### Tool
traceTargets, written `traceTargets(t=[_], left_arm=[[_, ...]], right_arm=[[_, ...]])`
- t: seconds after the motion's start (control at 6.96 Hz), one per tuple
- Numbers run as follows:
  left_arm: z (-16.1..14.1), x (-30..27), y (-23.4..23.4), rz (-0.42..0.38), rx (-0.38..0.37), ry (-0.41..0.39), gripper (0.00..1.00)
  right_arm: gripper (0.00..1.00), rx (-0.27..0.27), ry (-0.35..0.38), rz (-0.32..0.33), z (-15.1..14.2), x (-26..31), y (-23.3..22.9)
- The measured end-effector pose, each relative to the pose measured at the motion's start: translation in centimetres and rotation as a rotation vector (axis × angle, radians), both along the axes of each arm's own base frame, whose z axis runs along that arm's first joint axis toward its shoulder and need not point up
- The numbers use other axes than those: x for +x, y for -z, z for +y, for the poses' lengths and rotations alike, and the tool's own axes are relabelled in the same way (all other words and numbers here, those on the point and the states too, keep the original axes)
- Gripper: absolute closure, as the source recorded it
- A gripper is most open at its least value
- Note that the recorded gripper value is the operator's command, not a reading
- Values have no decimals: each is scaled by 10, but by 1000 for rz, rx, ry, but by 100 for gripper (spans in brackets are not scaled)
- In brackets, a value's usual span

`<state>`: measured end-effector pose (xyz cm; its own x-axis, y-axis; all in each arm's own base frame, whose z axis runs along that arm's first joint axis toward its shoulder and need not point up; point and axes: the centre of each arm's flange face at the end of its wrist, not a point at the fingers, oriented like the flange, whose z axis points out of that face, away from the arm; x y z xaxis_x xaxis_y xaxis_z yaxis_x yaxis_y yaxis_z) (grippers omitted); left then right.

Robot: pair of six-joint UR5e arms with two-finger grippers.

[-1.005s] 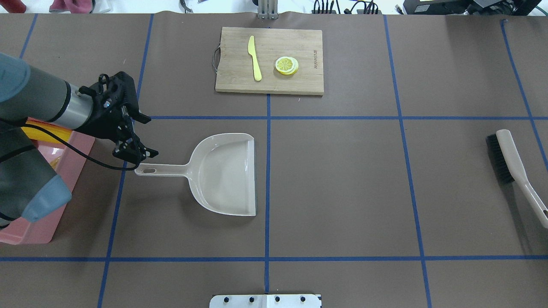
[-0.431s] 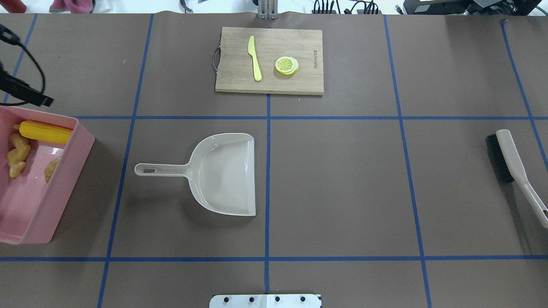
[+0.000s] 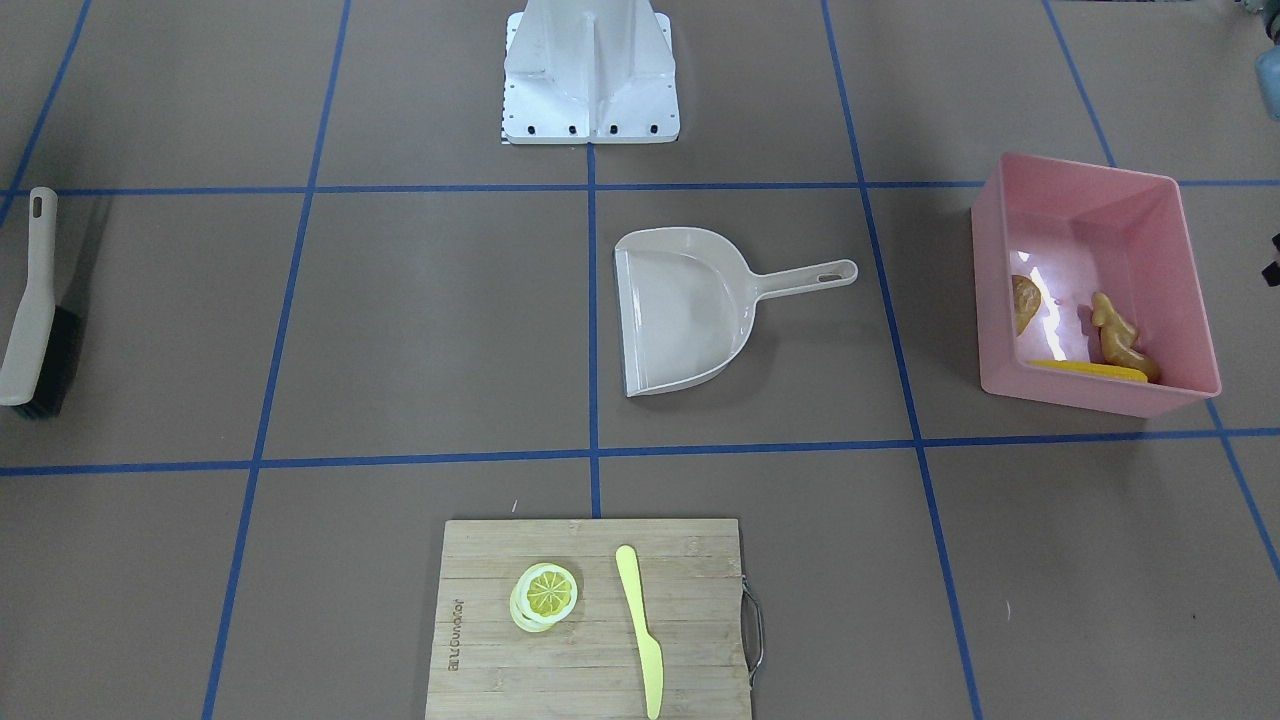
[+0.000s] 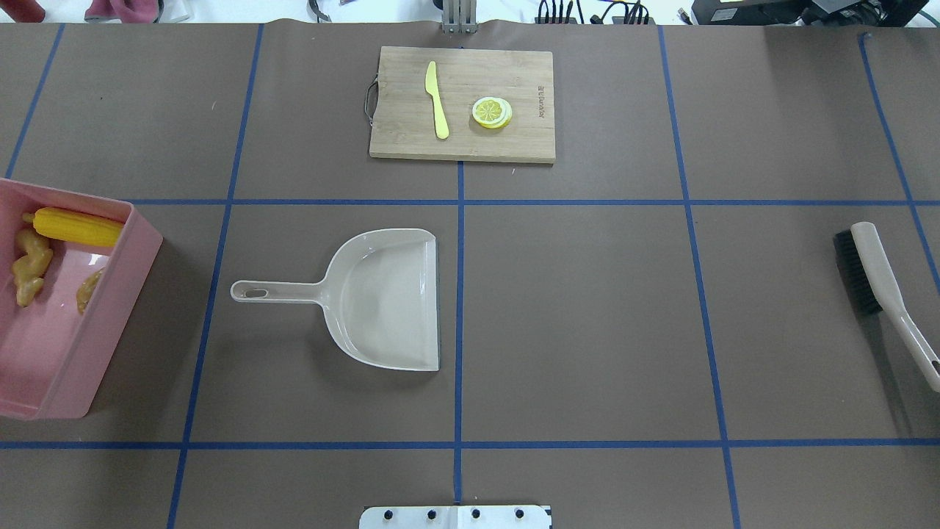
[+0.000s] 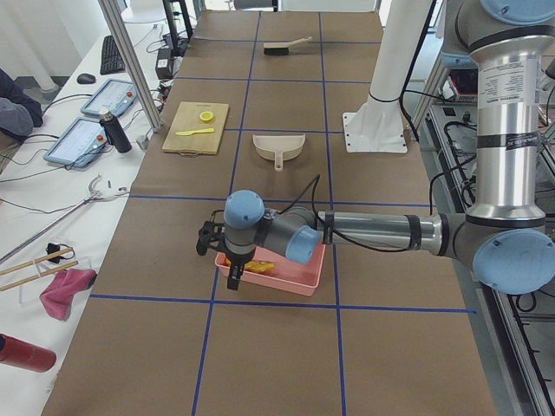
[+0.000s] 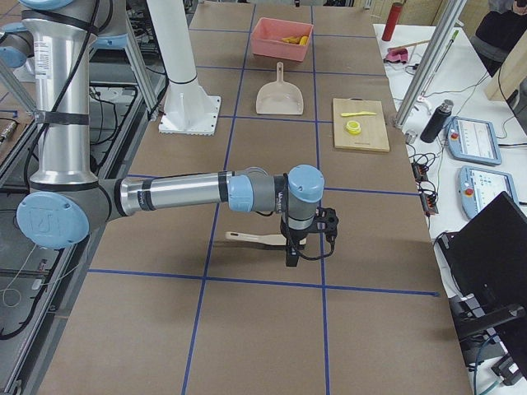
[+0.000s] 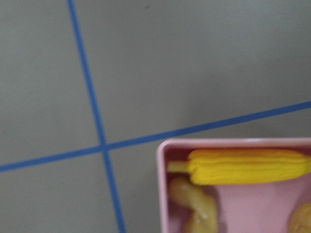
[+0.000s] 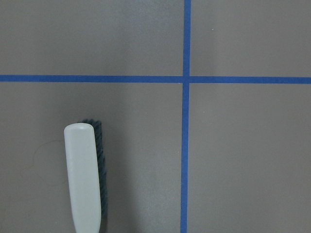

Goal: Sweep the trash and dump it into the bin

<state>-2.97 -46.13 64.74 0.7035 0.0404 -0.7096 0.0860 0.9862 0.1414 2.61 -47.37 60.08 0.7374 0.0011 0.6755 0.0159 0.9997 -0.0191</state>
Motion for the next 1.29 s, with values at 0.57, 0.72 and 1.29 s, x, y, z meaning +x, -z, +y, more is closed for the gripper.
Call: traceTargets(t=[0.57,0.72,1.29], left_arm=[[10,-25,-39,-15,-112,59,2],[-7,-26,-35,-20,-173,62,2],[-49,-31,-20,-76,-209,66,2]], right_arm=[[0,6,1,3,-1,0,2],[0,6,1,3,-1,0,2],[0,1,0,4,-1,0,0]])
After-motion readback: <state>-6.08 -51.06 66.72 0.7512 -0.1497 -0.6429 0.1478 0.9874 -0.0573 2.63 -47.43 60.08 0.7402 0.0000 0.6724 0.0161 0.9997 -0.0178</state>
